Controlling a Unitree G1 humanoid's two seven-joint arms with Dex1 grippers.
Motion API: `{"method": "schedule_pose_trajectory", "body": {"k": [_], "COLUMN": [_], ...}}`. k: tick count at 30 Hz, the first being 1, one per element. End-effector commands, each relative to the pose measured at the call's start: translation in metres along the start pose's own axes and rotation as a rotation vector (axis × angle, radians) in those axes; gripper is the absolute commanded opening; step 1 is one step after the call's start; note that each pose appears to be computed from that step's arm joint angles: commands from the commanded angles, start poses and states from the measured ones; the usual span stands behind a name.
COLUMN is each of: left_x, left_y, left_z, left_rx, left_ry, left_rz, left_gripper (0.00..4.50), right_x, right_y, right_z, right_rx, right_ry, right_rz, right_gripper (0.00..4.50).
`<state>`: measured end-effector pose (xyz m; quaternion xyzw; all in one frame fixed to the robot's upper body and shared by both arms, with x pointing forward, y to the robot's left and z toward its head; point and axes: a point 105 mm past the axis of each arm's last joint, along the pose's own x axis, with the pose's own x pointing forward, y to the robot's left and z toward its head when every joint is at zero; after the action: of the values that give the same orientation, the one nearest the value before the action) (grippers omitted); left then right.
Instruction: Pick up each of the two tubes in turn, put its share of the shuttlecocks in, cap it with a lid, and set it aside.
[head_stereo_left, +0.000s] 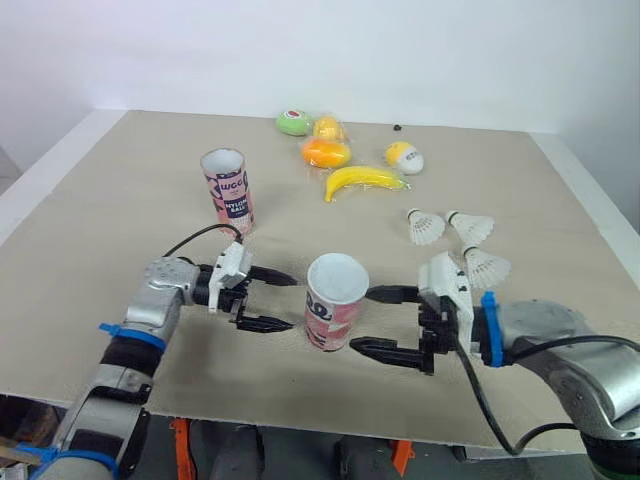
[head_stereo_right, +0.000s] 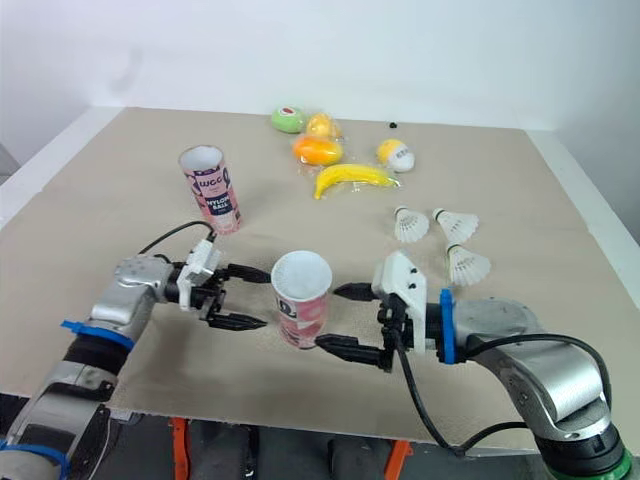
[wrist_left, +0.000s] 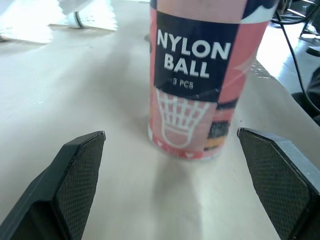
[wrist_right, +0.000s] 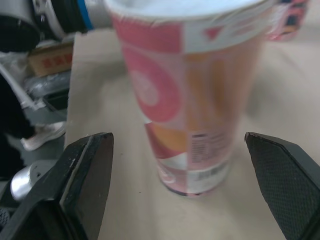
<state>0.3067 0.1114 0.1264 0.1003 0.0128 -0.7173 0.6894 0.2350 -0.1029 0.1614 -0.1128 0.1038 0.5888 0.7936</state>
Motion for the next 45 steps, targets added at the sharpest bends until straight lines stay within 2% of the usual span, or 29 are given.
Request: {"method": "schedule_pose_trajectory", "body": {"k": [1,14,23,28,30,31,32,36,41,43,45], "left_x": [-0.010,-0.029,-0.028,-0.023,-0.020,-0.017,-0.015,-0.006,0.018,0.029,0.040], "left_y": [-0.007,-0.028,-0.028,-0.024,-0.022,-0.021,-0.020,-0.016,-0.007,-0.003,0.003], "left_z": [0.022,0.044,0.048,0.057,0.061,0.063,0.064,0.070,0.086,0.097,0.107], "left_rx": [0.044,0.040,0.047,0.059,0.064,0.067,0.069,0.077,0.098,0.101,0.101], "left_ry": [-0.041,-0.058,-0.053,-0.101,-0.119,-0.128,-0.136,-0.173,-0.250,-0.295,-0.338], "left_rz": [-0.004,0.037,0.040,0.050,0.053,0.052,0.051,0.047,0.023,0.005,-0.003], "left_gripper": [4.41,4.41,4.41,4.41,4.50,4.50,4.50,4.50,4.50,4.50,4.50], "right_x": [0.005,0.030,0.047,0.049,0.047,0.046,0.044,0.038,0.014,-0.015,-0.064], "right_y": [-0.004,-0.012,-0.021,-0.022,-0.022,-0.022,-0.022,-0.022,-0.028,-0.049,-0.080], "right_z": [0.008,0.005,0.009,0.010,0.011,0.012,0.013,0.016,0.036,0.049,0.062], "right_rx": [-0.056,-0.082,-0.097,-0.091,-0.091,-0.089,-0.088,-0.089,-0.100,-0.108,-0.120], "right_ry": [-0.029,-0.111,-0.167,-0.183,-0.189,-0.194,-0.197,-0.202,-0.271,-0.332,-0.389], "right_rz": [0.015,0.062,0.075,0.081,0.079,0.074,0.072,0.063,-0.015,-0.153,-0.388], "right_gripper": [4.50,4.50,4.50,4.50,3.93,3.50,3.34,3.34,3.34,3.34,3.34]}}
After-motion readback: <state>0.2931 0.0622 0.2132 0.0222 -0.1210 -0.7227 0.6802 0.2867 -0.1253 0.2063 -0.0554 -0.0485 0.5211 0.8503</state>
